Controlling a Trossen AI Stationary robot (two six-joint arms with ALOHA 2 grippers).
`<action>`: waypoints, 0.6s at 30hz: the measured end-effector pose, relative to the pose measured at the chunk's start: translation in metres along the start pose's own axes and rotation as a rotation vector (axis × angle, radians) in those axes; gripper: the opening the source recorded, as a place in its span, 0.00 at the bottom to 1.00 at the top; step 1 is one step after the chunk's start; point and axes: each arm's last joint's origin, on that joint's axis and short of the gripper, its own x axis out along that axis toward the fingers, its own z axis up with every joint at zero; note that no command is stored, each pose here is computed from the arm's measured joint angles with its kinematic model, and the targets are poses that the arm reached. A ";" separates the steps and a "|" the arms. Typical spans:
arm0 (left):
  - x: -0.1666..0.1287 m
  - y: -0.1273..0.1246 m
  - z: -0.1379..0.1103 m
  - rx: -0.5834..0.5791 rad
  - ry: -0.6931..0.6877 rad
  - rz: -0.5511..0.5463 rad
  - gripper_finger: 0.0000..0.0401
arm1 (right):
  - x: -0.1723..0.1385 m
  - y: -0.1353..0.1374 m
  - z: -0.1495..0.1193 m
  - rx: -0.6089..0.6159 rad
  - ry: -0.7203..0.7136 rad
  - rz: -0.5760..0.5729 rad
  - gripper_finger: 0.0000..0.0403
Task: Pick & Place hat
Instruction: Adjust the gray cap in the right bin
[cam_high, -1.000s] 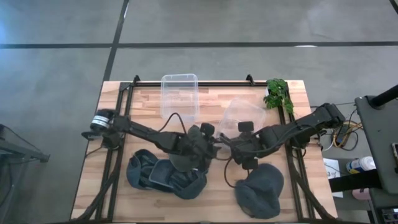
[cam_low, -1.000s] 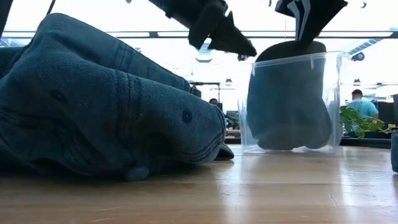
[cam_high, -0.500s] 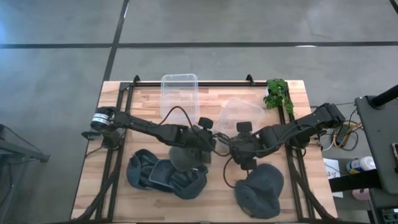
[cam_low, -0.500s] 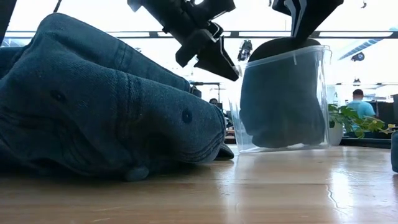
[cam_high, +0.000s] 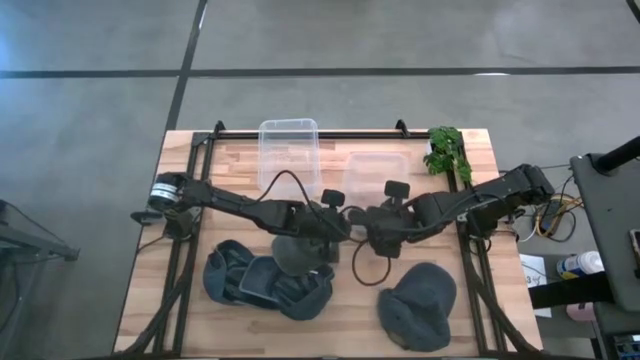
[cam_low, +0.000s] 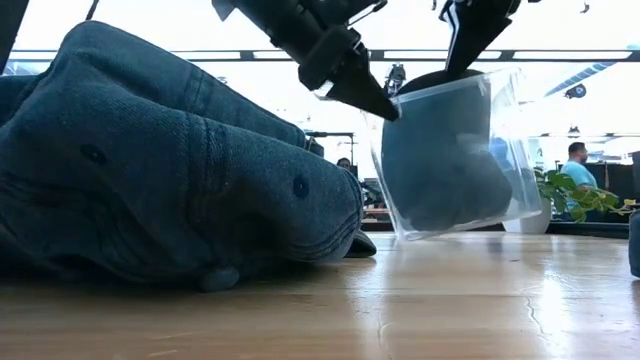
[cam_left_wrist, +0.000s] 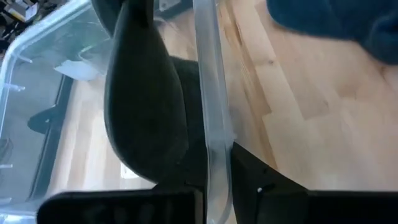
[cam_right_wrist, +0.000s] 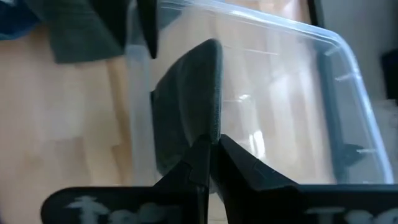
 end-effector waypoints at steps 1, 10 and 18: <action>0.000 0.000 0.001 -0.009 -0.006 -0.004 0.09 | 0.001 0.000 0.000 -0.005 -0.003 -0.017 0.03; -0.001 -0.002 0.003 -0.056 -0.028 -0.020 0.09 | 0.002 0.000 -0.001 0.019 -0.018 -0.026 0.03; -0.004 -0.001 0.013 -0.031 -0.108 -0.002 0.09 | -0.026 -0.019 -0.007 0.260 -0.182 -0.115 0.03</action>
